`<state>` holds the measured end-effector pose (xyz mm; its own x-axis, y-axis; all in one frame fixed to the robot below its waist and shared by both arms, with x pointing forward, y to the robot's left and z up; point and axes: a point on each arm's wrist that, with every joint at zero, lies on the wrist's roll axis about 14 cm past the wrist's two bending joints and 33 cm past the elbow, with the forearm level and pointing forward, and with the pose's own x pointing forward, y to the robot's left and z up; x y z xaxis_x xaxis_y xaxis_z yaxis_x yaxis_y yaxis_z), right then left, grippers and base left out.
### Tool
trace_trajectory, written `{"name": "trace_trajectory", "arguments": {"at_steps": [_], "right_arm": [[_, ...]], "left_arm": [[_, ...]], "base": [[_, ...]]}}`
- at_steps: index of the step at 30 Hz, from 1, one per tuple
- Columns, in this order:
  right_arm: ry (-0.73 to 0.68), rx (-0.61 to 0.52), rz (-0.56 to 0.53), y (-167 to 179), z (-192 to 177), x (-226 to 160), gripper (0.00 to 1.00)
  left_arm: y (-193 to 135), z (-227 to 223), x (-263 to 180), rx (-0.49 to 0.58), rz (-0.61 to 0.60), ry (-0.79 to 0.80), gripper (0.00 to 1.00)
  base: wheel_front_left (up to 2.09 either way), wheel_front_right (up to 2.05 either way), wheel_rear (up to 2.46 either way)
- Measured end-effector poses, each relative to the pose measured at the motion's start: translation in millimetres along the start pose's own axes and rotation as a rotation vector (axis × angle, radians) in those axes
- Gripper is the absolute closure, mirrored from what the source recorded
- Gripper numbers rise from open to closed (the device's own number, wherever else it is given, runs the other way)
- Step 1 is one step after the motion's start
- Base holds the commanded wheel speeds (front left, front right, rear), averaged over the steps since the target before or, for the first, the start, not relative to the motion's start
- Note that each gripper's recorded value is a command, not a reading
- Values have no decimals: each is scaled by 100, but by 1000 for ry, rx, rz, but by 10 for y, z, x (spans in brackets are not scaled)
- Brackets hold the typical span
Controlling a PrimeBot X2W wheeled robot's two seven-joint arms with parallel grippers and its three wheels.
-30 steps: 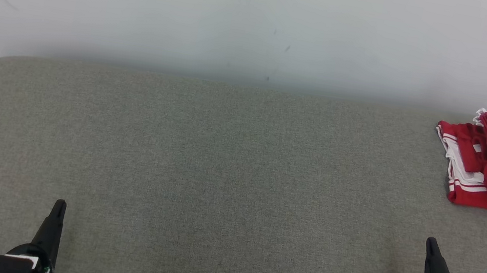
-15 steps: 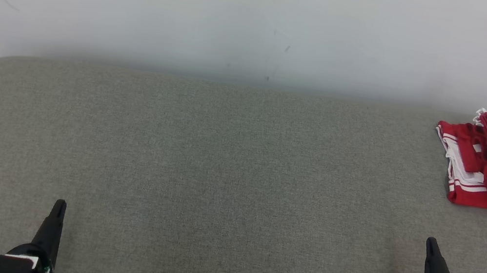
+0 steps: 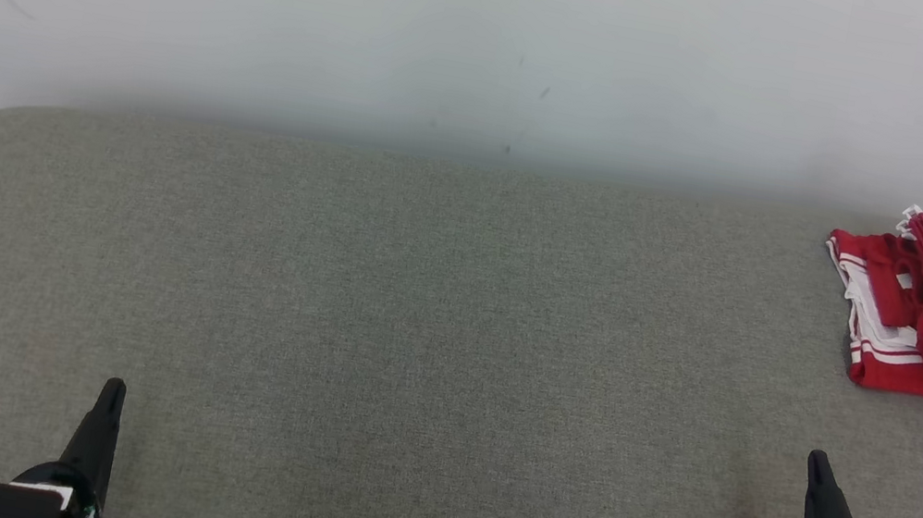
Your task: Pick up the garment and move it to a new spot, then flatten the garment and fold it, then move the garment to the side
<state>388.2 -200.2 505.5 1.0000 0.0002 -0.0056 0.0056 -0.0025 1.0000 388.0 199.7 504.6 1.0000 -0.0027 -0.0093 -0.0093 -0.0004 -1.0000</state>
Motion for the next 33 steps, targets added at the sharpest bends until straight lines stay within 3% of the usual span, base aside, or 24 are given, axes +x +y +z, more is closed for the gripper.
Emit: {"name": "trace_trajectory", "arguments": {"at_steps": [33], "right_arm": [[0, 3, 1, 2, 2, 0, 100]], "left_arm": [[-2, 0, 0, 0, 0, 0, 100]], "base": [[0, 0, 0]]}}
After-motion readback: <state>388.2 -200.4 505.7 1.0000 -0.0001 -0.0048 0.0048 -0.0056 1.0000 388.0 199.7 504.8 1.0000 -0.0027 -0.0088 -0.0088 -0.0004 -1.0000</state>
